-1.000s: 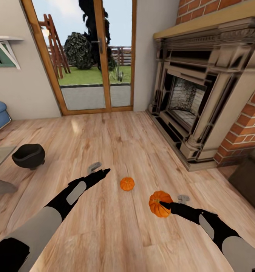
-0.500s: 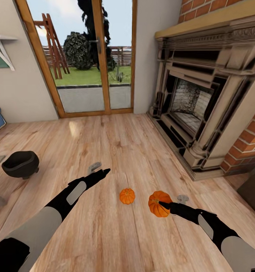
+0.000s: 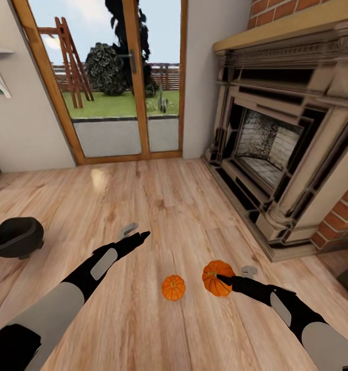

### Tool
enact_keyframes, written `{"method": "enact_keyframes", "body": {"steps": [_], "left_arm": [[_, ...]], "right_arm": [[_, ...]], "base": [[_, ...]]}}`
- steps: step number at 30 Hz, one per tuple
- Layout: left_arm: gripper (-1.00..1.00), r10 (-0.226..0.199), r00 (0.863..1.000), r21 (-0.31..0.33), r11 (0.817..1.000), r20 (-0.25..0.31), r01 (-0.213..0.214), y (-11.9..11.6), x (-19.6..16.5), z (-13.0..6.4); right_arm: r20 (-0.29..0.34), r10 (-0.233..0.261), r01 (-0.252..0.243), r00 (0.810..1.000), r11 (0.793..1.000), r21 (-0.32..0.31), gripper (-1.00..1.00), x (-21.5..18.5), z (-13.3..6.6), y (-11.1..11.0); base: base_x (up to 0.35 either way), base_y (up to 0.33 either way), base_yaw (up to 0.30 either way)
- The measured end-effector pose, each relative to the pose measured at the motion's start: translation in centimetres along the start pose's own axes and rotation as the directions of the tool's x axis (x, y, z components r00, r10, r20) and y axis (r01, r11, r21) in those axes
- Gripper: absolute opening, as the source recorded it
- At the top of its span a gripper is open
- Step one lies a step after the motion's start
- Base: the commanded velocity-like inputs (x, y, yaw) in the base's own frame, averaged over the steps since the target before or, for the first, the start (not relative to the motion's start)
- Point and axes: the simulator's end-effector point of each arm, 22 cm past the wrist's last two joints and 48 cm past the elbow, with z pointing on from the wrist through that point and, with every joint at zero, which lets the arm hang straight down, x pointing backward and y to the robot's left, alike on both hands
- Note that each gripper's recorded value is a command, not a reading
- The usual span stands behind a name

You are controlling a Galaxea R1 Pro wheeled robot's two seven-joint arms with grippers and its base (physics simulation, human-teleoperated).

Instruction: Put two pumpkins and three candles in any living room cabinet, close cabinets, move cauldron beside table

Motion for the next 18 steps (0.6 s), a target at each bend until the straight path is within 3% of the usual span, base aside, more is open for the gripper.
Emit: {"method": "enact_keyframes", "body": {"steps": [18], "left_arm": [[1.0,-0.001,1.0,-0.002,1.0,-0.001,0.001,0.08,0.06,0.01]], "right_arm": [[0.0,-0.002,0.002,1.0,1.0,0.0,-1.0,-0.01,0.0,0.0]], "base": [[0.337,0.0,0.0]]}}
